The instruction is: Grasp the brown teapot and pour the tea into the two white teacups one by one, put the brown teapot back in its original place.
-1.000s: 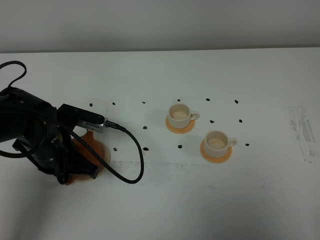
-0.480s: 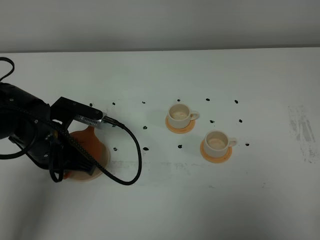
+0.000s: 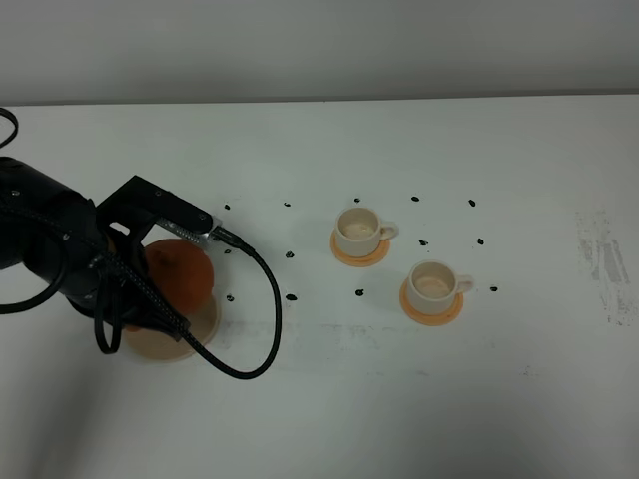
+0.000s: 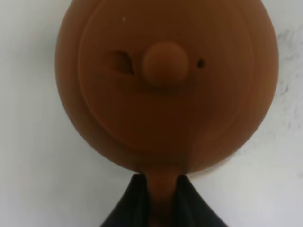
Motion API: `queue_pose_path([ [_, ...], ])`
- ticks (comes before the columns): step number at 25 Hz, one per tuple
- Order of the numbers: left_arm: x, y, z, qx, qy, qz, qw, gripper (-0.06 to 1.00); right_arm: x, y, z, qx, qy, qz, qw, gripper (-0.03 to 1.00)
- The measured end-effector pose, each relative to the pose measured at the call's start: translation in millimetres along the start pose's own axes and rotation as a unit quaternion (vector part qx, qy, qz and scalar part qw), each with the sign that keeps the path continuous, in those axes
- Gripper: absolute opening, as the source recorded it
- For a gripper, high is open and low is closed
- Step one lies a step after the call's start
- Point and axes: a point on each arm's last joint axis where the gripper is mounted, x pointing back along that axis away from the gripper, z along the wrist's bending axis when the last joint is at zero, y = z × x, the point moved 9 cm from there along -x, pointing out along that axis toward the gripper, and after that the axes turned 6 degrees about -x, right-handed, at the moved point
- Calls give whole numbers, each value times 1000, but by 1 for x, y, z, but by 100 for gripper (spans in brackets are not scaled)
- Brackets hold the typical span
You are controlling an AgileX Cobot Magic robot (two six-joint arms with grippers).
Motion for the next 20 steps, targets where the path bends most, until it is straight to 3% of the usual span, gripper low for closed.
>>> queue_pose_path([
  [9,5,58,18,-70,17,-45,996,8,0,0,0,0,0,0,1000,47],
  [14,-6,86,20,-93,11,-51,994,8,0,0,0,0,0,0,1000,47],
  [20,-23,116,13,-152,7,-58,987,8,0,0,0,0,0,0,1000,47],
])
